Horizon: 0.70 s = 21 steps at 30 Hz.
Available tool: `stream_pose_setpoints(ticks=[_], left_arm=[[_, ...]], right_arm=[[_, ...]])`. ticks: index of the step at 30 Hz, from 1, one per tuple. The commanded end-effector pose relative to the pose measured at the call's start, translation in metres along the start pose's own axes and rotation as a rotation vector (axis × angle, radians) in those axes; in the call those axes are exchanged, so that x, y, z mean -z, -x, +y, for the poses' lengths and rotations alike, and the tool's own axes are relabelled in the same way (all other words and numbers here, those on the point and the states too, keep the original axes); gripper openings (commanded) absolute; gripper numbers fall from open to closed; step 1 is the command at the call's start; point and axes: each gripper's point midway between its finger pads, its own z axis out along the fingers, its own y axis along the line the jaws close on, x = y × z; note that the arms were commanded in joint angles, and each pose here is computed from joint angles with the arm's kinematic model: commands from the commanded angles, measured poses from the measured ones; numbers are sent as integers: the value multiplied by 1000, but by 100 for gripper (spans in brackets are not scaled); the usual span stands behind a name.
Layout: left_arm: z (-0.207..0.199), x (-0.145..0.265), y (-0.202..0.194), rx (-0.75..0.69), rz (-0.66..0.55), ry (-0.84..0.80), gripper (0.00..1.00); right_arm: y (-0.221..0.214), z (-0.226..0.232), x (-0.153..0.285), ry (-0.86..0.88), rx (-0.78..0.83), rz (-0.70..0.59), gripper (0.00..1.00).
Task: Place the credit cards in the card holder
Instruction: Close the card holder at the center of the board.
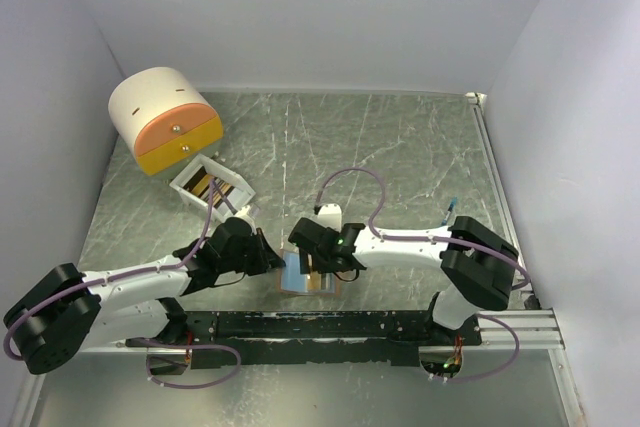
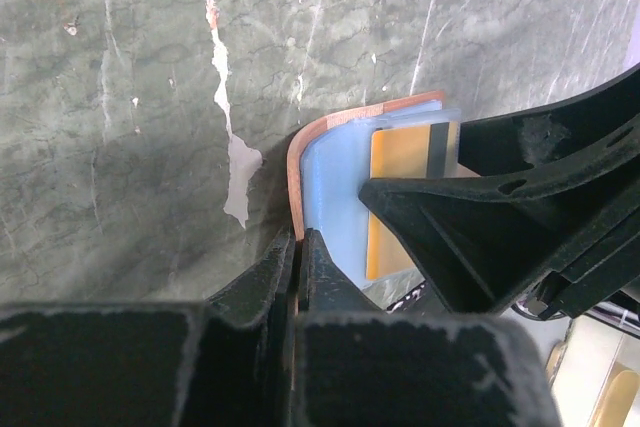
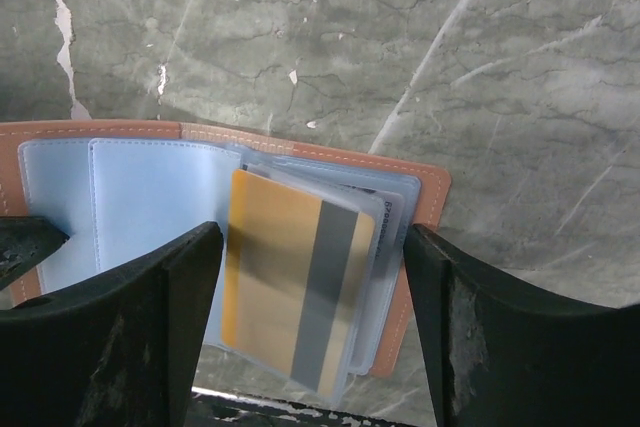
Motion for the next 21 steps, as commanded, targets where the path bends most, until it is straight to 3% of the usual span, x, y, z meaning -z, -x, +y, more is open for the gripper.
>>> stream_pose_setpoints(ticks=[1, 10, 16, 21], left_arm=[[-3, 0, 1, 2, -8, -20, 7], [6, 1, 2, 13, -21, 19, 7], [2, 1, 4, 11, -19, 14, 7], [-12, 4, 2, 32, -14, -68, 25]], right_arm=[[4, -3, -4, -34, -2, -24, 71], [3, -10, -3, -51, -1, -38, 56], [11, -3, 5, -21, -7, -48, 66], [19, 20, 28, 99, -20, -47, 68]])
